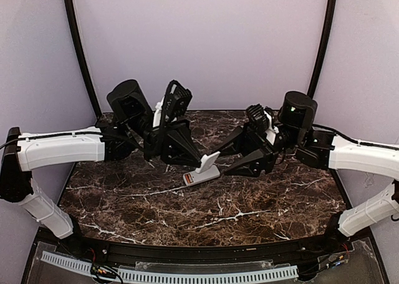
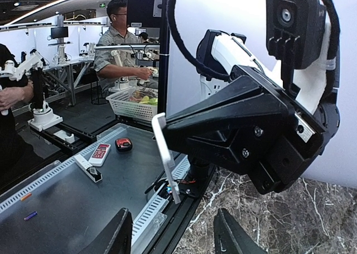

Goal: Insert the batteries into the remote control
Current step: Pass from the left arm to the right

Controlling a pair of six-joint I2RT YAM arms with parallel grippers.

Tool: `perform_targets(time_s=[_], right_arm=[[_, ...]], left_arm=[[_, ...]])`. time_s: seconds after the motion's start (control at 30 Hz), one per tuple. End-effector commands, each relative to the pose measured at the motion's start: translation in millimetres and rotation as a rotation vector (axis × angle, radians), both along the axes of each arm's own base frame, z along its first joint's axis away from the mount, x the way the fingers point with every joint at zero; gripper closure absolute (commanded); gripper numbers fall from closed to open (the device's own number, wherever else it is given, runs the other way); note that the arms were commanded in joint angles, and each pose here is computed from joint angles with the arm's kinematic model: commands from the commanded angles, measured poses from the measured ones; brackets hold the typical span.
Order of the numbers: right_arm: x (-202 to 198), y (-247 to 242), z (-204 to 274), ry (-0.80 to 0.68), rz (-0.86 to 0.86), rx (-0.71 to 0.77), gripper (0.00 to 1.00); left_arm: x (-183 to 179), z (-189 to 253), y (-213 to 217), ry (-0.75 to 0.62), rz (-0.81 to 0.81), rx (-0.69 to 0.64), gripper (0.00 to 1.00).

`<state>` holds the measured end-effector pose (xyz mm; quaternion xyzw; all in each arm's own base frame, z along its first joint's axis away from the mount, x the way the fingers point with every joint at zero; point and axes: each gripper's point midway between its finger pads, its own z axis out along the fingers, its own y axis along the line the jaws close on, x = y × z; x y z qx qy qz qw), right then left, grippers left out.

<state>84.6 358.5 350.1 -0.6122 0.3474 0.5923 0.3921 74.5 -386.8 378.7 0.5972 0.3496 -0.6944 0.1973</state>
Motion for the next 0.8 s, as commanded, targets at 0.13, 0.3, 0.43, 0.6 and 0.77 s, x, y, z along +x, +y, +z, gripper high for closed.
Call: perform_targets(time_s=[0.13, 0.3, 0.43, 0.6, 0.77], right_arm=[[-12, 13, 14, -0.040, 0.045, 0.036, 0.55], [-19, 17, 18, -0.044, 0.078, 0.041, 0.66], [-23, 19, 18, -0.040, 0.089, 0.038, 0.76], [-26, 20, 18, -0.034, 0.101, 0.028, 0.88], [-24, 21, 16, -0.024, 0.089, 0.013, 1.00]], left_arm=[[-9, -2, 2, -0.003, -0.038, -0.015, 1.00], [-8, -4, 0, 0.001, -0.038, -0.011, 1.00], [-7, -4, -1, 0.004, -0.035, -0.009, 1.00], [-5, -4, -2, 0.006, -0.028, -0.007, 1.00], [2, -9, -5, 0.017, 0.011, 0.013, 0.95]])
